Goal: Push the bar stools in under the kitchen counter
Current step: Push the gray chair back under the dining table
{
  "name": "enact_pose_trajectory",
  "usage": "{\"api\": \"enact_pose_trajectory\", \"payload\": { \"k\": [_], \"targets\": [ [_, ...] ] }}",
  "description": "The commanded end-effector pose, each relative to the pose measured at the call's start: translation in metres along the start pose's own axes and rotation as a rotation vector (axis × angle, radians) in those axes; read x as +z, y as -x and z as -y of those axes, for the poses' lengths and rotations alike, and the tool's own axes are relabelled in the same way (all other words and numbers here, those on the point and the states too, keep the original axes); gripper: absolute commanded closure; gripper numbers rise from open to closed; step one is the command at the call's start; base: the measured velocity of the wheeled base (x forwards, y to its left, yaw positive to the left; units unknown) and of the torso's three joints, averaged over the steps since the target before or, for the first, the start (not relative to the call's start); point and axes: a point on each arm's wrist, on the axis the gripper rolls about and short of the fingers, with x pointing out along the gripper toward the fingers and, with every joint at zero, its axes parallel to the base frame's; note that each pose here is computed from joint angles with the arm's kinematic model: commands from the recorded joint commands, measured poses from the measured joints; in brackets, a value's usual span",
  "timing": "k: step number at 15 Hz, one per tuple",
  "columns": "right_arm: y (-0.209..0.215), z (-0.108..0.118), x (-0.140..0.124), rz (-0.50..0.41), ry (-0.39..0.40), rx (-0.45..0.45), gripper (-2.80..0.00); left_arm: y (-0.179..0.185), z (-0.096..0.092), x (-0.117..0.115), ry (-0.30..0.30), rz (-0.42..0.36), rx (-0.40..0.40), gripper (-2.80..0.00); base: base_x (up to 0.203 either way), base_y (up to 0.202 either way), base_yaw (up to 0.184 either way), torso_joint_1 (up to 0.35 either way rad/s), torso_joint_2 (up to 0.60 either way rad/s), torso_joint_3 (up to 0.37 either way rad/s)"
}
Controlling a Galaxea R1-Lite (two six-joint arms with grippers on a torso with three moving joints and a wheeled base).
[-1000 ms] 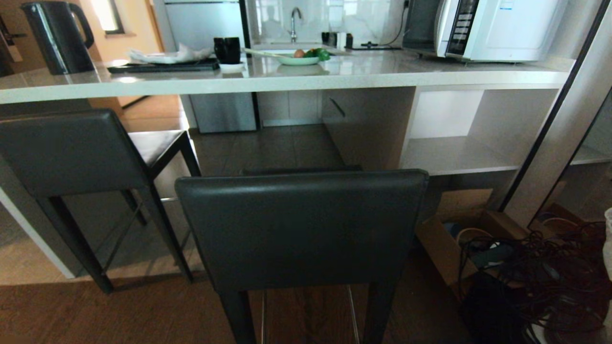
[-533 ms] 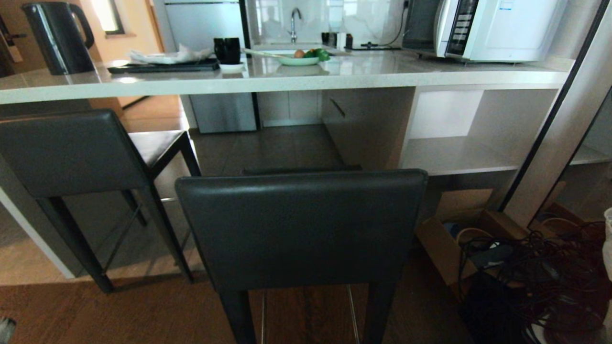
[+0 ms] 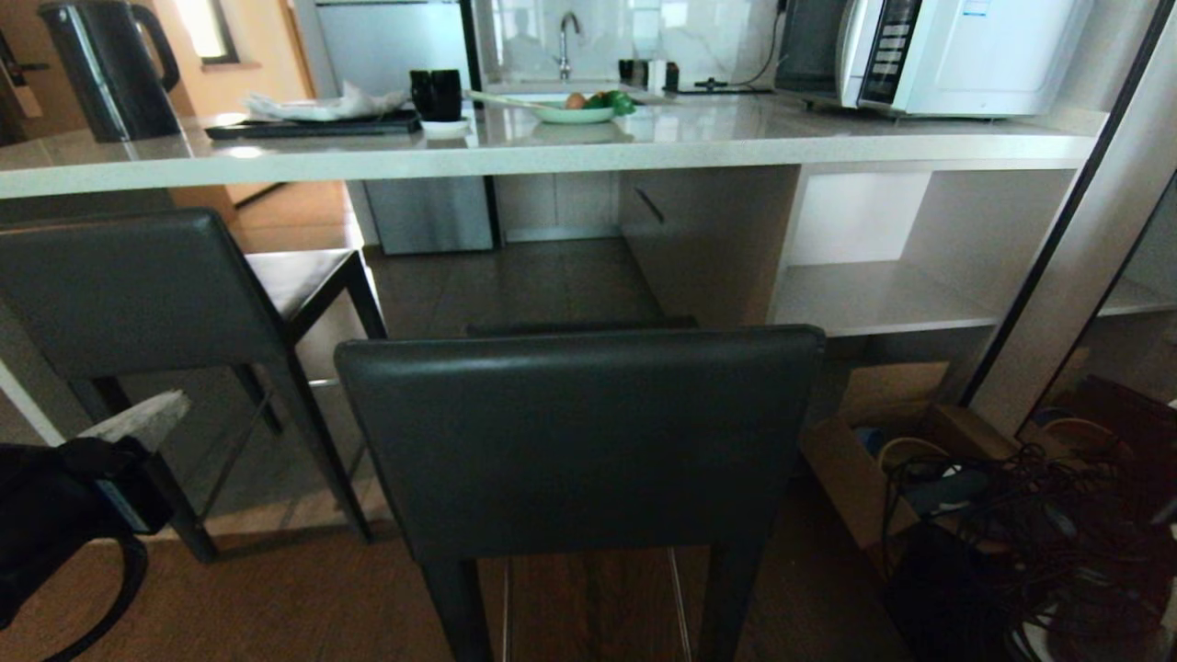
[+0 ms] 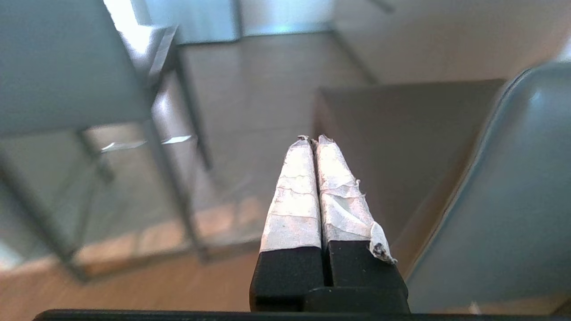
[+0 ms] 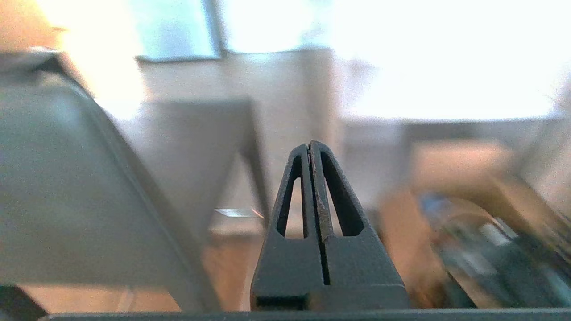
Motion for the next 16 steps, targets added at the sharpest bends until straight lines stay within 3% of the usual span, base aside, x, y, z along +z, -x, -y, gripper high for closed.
{"api": "enact_pose_trajectory", "payload": {
  "k": [1,4,9,16],
  "targets": [
    [-0.044,-0.017,-0.011,-0.070,-0.005,0.101,0.00,-0.028,0.010,-0.020,0.009,-0.082,-0.062,0.00,0.000,0.000,0.000,0.000,0.00,0.000],
    [-0.072,-0.027,-0.024,-0.094,-0.007,0.135,0.00,-0.043,0.016,-0.031,0.010,-0.124,-0.091,0.00,0.000,0.000,0.000,0.000,0.00,0.000],
    [-0.110,-0.037,-0.058,-0.071,-0.003,0.077,0.00,-0.062,0.019,-0.040,0.002,-0.053,-0.090,0.00,0.000,0.000,0.000,0.000,0.00,0.000],
    [-0.125,-0.074,-0.072,-0.083,0.017,0.187,0.00,-0.067,0.024,-0.043,0.005,-0.064,-0.113,0.00,0.000,0.000,0.000,0.000,0.00,0.000]
  ]
}}
